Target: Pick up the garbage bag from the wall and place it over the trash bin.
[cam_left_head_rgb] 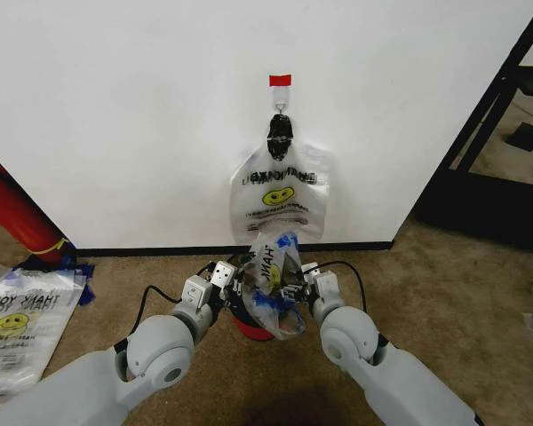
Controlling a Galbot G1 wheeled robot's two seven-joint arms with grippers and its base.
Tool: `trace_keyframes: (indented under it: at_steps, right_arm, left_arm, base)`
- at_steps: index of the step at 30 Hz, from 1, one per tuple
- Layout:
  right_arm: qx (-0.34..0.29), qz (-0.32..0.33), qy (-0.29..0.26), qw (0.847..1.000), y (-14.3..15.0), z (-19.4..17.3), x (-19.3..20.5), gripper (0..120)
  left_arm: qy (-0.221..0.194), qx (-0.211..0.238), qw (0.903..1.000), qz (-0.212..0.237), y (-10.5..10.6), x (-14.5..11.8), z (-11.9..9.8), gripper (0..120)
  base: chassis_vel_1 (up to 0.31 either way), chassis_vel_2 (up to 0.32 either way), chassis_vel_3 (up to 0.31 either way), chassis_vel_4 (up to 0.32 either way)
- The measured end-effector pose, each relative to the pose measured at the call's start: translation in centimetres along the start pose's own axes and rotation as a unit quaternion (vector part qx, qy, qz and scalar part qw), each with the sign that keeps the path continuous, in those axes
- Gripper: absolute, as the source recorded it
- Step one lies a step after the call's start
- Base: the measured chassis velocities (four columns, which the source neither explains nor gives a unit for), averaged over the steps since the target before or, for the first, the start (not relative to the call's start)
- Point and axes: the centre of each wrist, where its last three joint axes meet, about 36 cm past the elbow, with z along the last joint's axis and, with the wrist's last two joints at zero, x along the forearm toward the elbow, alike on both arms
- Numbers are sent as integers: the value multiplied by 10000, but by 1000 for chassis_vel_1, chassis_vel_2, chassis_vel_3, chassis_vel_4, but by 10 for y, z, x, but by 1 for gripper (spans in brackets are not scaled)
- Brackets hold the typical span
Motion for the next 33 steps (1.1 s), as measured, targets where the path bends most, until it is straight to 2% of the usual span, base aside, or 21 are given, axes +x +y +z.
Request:
trace_keyframes:
  at_steps: [6,33]
  right_arm:
    - [-124,-30,145,9998,-1,0,-1,97]
    - [-571,301,592,9962,-7,0,-12,100]
  left_arm:
    - [-14,14,10000,-61,3,1,0,0]
    - [-125,-56,9996,-263,13,5,2,0]
  base:
    - [0,0,0,0]
    - [0,0,0,0]
